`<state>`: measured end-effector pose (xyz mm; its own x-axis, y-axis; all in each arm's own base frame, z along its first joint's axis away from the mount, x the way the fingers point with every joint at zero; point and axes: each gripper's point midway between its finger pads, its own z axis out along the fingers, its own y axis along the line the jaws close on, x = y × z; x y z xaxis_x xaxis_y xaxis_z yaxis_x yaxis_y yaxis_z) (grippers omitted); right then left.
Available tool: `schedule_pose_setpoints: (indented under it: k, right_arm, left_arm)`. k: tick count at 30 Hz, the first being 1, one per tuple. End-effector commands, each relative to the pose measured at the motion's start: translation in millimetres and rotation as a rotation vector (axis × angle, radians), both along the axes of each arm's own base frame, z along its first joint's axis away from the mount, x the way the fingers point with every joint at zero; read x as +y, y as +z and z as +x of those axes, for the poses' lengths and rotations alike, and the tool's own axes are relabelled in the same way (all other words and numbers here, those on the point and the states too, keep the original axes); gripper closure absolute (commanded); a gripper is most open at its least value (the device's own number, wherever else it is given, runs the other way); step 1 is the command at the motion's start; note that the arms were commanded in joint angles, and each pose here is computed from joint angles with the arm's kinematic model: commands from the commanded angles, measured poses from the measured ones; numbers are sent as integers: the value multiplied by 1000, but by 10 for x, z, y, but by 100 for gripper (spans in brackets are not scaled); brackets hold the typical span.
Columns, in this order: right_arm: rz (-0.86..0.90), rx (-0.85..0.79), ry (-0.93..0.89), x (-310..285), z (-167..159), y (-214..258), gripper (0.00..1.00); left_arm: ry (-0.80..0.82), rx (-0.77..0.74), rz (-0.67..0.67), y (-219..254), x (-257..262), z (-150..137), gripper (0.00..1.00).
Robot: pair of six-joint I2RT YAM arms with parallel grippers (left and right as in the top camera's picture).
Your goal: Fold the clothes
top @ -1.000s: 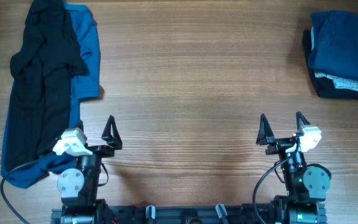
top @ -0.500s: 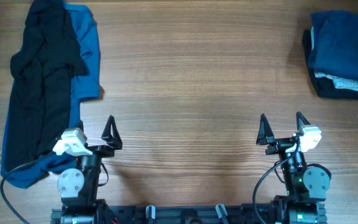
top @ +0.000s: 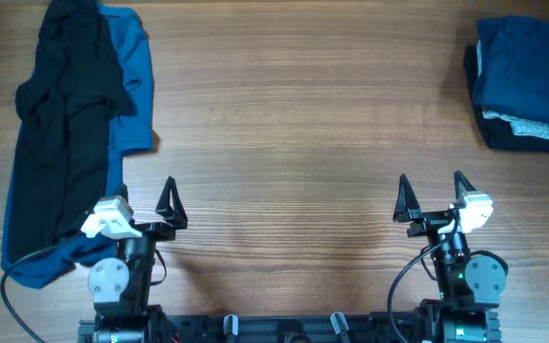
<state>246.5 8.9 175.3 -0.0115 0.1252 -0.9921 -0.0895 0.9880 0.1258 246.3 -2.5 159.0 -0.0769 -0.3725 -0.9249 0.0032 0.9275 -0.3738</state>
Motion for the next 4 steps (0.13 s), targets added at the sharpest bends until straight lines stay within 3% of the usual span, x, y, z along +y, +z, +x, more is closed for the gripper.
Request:
schedule_pose_setpoints:
  k: [1, 4]
  right_arm:
    - [-21, -17, -13, -18, -5, 32, 0]
    - [-21, -17, -13, -18, -5, 32, 0]
  left_arm:
    - [11, 0, 21, -14, 17, -3, 0]
    - [11, 0, 21, -14, 17, -3, 0]
